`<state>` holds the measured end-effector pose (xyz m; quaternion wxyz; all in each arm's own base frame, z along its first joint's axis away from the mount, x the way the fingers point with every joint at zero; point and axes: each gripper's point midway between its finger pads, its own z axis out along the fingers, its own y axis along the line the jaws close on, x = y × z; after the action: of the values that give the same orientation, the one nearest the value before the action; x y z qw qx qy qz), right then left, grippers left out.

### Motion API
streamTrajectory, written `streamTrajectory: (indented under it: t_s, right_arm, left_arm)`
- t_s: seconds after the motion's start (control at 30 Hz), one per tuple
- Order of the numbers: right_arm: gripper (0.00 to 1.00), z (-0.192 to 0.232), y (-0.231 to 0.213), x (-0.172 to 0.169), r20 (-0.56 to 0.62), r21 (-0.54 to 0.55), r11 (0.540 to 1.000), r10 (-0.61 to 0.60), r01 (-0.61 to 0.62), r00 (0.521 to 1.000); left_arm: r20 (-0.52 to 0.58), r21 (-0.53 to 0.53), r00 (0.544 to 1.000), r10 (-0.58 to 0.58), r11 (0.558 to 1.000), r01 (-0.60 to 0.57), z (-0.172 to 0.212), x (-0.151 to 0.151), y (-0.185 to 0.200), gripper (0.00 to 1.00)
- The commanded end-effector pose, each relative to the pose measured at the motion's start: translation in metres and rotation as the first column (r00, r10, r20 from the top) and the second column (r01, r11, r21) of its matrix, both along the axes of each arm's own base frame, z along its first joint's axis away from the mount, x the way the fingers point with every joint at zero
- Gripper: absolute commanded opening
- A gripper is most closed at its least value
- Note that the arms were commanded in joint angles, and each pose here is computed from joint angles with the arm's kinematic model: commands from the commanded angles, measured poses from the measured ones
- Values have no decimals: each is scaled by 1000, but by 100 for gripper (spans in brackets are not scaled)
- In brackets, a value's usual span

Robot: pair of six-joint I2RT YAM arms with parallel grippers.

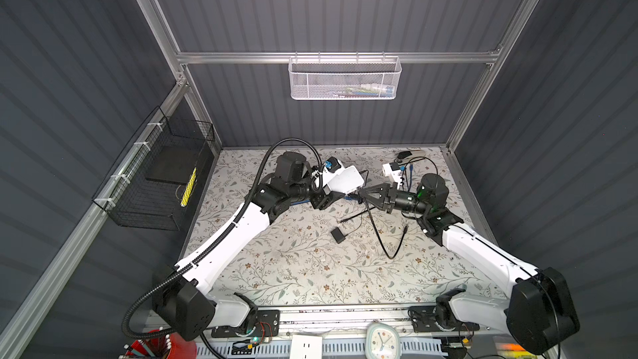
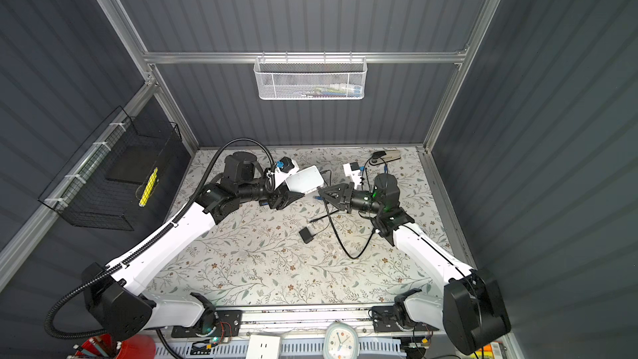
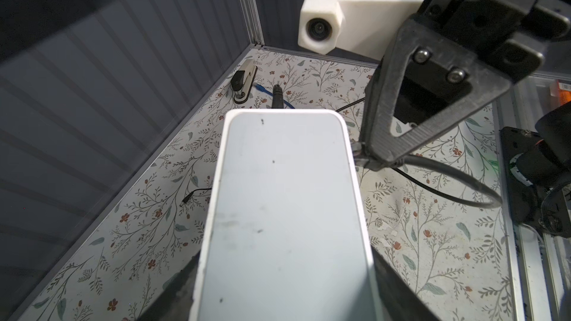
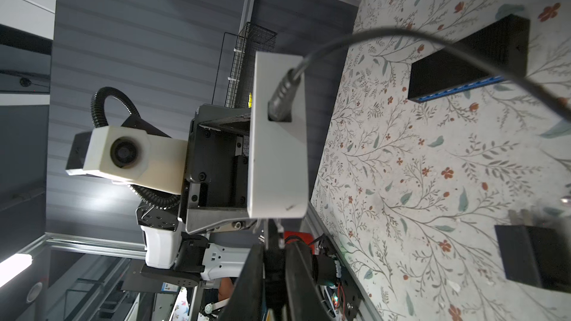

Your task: Insert the plug into the switch port

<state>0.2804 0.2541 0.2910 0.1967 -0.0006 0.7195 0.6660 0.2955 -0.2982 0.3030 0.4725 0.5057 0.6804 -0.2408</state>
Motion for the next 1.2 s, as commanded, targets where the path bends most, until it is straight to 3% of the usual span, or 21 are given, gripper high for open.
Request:
streamTrajectory:
  t_s: [0.0,0.13,0.27,0.4,0.47,0.53,0.7,0.83,0.9,0.97,1.1,1.17]
  right_arm:
    - [11,6,1,-2,17,28,1000,11,-12,1000]
    - [0,10,1,-1,27,43,999,6,-7,1000]
    - [0,19,2,14,15,94,995,-30,29,999]
    - [0,41,-1,41,4,243,968,-71,68,997]
    - [0,47,6,50,55,204,979,-14,3,998]
    - [0,36,7,60,39,119,992,-51,46,998]
    - [0,45,8,81,4,233,968,-99,95,995]
    - [0,29,13,87,1,113,985,-132,132,991]
    - [0,43,13,85,38,218,972,-102,91,994]
    - [0,56,16,88,74,313,949,-61,35,995]
    - [0,38,10,103,18,181,973,-151,145,988]
    - [0,53,10,108,28,223,969,-119,110,992]
  left_arm:
    - [55,-49,997,-46,998,49,30,-4,-7,27]
    - [36,-46,996,-86,995,87,28,-10,-10,27]
    - [-4,-21,970,-243,970,242,28,-36,-25,27]
    - [-100,62,919,-381,920,388,6,-71,-43,26]
    - [-151,54,894,-422,899,434,-1,-82,-47,25]
    - [-167,37,884,-437,893,448,-2,-87,-48,25]
    - [-214,-45,859,-466,883,468,-3,-94,-55,24]
    - [-238,-153,838,-491,871,467,4,-95,-66,24]
    - [-262,-208,821,-507,860,465,5,-98,-70,24]
    - [-307,-224,799,-517,855,468,-6,-101,-71,25]
    - [-347,-181,773,-530,847,499,-22,-112,-73,25]
    - [-377,-150,752,-540,837,526,-34,-119,-72,25]
